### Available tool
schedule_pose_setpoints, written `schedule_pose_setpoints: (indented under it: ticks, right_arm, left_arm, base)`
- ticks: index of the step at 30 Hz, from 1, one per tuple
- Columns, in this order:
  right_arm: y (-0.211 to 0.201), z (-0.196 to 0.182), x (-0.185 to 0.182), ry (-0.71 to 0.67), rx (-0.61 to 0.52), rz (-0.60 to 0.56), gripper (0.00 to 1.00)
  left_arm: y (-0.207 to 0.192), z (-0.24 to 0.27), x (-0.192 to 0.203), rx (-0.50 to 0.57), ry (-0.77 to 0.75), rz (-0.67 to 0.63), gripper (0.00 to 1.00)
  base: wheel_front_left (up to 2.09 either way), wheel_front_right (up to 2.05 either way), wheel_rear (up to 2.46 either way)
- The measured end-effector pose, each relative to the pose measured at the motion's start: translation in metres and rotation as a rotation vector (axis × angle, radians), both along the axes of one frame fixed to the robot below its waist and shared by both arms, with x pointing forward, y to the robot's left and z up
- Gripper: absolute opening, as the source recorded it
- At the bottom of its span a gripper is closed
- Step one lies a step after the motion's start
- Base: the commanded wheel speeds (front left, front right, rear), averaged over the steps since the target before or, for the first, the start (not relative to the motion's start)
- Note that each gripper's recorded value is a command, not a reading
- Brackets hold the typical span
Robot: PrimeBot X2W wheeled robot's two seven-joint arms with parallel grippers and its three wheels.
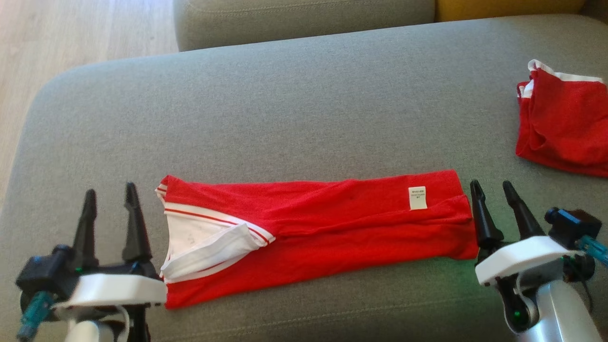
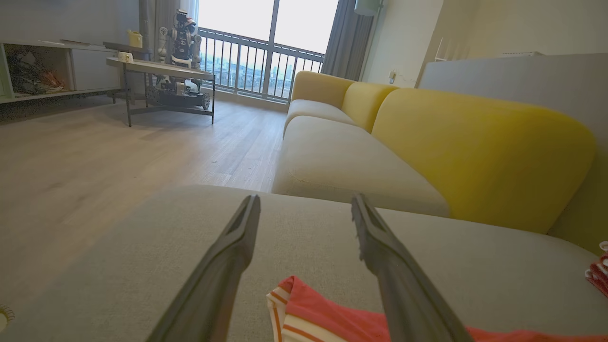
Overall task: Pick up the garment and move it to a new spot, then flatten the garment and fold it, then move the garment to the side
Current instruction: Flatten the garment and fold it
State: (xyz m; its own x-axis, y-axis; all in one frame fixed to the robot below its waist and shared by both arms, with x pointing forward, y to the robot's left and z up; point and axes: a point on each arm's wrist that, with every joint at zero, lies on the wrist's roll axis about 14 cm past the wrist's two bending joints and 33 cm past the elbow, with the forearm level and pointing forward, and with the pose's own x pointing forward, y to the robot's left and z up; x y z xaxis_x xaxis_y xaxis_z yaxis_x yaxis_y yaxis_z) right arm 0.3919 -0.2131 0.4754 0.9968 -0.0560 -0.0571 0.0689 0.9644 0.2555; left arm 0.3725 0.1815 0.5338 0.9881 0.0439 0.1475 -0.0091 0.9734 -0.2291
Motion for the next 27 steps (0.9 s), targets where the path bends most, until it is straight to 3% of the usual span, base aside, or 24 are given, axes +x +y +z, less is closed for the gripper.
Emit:
schedule_pose_setpoints:
  ticks: [12, 27]
  right_arm:
    - [-0.005, -0.081, -0.019, 0.26, 0.204, -0.083, 1.0]
    - [0.032, -0.108, 0.004, 0.367, 0.271, -0.017, 1.0]
  left_arm:
    - [-0.003, -0.019, -0.001, 0.052, 0.042, -0.046, 1.0]
    - [0.02, -0.023, 0.0, 0.081, 0.055, 0.008, 1.0]
  base:
    - [0.0, 0.0, 0.0]
    - [0.0, 0.0, 0.0]
